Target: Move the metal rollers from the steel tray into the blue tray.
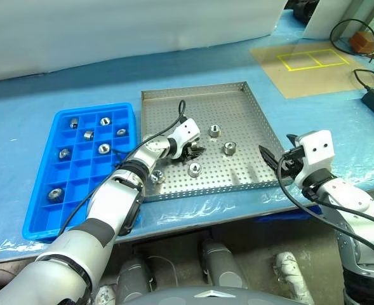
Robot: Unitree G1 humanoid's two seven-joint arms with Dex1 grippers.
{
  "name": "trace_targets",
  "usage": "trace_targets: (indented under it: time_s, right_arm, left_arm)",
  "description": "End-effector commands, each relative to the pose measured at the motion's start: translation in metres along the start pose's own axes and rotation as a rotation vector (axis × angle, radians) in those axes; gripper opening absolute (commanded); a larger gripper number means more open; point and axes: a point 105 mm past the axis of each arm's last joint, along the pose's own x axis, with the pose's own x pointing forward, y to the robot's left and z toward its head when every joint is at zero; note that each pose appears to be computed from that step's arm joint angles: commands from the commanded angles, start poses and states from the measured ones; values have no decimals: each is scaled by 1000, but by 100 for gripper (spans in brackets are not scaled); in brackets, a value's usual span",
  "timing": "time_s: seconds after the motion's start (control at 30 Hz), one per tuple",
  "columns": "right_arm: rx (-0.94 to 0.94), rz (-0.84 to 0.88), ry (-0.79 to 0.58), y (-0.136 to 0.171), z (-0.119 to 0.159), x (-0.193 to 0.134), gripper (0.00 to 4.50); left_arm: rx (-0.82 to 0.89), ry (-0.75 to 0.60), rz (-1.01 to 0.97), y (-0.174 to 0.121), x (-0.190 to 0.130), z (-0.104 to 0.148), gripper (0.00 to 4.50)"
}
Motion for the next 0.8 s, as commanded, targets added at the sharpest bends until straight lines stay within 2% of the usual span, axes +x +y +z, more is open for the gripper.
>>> trace_targets:
  time_s: [0.03,0.13,0.17,0.23,0.33,0.4,0.5,0.63,0.8]
  right_arm:
    - [-18,6,-37,1,9,0,407]
    - [-19,11,-34,3,9,0,407]
    - [-19,11,-33,3,8,0,407]
    - [-17,10,-31,2,8,-1,407]
    - [-17,10,-28,2,7,-2,407]
    - [-14,9,-28,3,7,-1,407]
    - [-12,12,-28,4,7,-1,407]
    - [-13,23,-29,7,7,0,407]
    - [-25,58,-41,10,13,4,407]
  left_arm:
    - [-16,30,-2,0,-4,-11,243]
    - [-48,-10,-56,-6,-4,-7,186]
    - [-26,14,-32,-5,-3,-11,174]
    - [1,45,-28,-6,-3,-16,175]
    - [-16,22,-104,-15,-4,-16,175]
    - [20,57,-17,-5,-3,-19,175]
    - [25,62,-29,-6,-5,-20,175]
    - [37,19,45,7,-8,-11,175]
    - [-13,-167,43,23,-19,27,175]
